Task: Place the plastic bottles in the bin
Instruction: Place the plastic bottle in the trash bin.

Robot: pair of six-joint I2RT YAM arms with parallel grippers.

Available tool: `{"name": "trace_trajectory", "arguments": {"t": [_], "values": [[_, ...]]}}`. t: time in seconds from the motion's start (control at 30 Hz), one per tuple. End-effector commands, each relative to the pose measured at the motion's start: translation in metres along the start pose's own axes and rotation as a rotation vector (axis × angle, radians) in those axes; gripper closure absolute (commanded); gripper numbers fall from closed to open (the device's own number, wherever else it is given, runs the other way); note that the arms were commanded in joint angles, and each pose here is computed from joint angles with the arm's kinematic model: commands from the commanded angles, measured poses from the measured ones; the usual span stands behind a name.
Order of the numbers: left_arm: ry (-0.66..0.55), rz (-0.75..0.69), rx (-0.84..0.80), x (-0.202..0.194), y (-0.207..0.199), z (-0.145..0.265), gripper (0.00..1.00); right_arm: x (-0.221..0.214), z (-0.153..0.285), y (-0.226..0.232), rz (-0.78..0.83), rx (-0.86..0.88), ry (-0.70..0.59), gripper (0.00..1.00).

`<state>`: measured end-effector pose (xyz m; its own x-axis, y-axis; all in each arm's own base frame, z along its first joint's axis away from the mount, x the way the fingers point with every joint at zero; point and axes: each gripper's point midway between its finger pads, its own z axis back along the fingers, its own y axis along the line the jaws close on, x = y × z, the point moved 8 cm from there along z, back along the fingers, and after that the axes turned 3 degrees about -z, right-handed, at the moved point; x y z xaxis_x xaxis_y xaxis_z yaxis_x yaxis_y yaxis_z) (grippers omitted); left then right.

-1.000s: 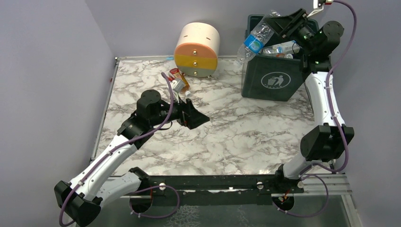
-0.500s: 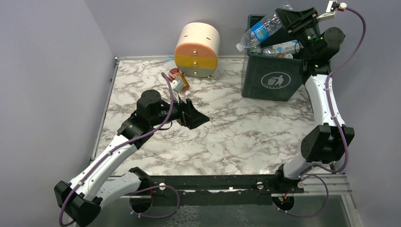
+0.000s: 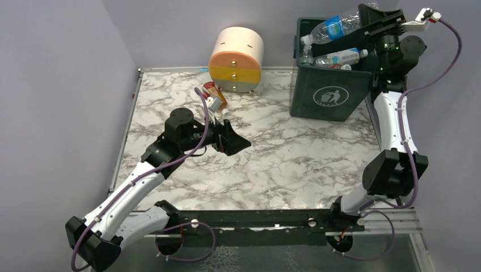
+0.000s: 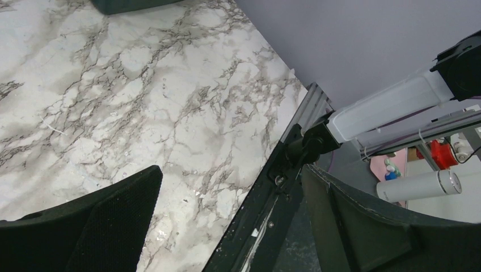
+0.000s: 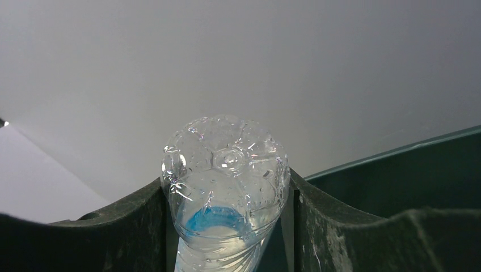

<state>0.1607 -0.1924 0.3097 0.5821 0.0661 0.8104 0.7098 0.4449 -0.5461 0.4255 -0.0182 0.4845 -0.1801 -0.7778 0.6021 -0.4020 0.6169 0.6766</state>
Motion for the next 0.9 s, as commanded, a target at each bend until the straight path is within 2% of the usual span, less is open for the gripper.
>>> {"name": "trace_trajectory", "arguments": {"t": [0.0,0.2,0.33,0.5,0.87], "values": [[-0.004,-0.016,-0.002,-0.001,0.001,0.002,0.01,0.020,0.002,-0.001,0.055,-0.046,-0.132,0.43],[0.000,-0.015,0.002,-0.002,0.002,0.002,0.01,0.021,0.001,-0.021,0.115,-0.110,-0.170,0.41],[0.002,-0.014,0.003,-0.003,0.003,0.002,0.01,0.020,-0.002,-0.032,0.157,-0.149,-0.170,0.33],[0.000,-0.012,0.004,-0.002,0.003,0.002,0.01,0.012,-0.005,-0.048,0.175,-0.188,-0.136,0.29],[-0.002,-0.010,0.006,-0.002,0.003,0.003,0.01,-0.003,-0.005,-0.065,0.157,-0.207,-0.072,0.26]]}}
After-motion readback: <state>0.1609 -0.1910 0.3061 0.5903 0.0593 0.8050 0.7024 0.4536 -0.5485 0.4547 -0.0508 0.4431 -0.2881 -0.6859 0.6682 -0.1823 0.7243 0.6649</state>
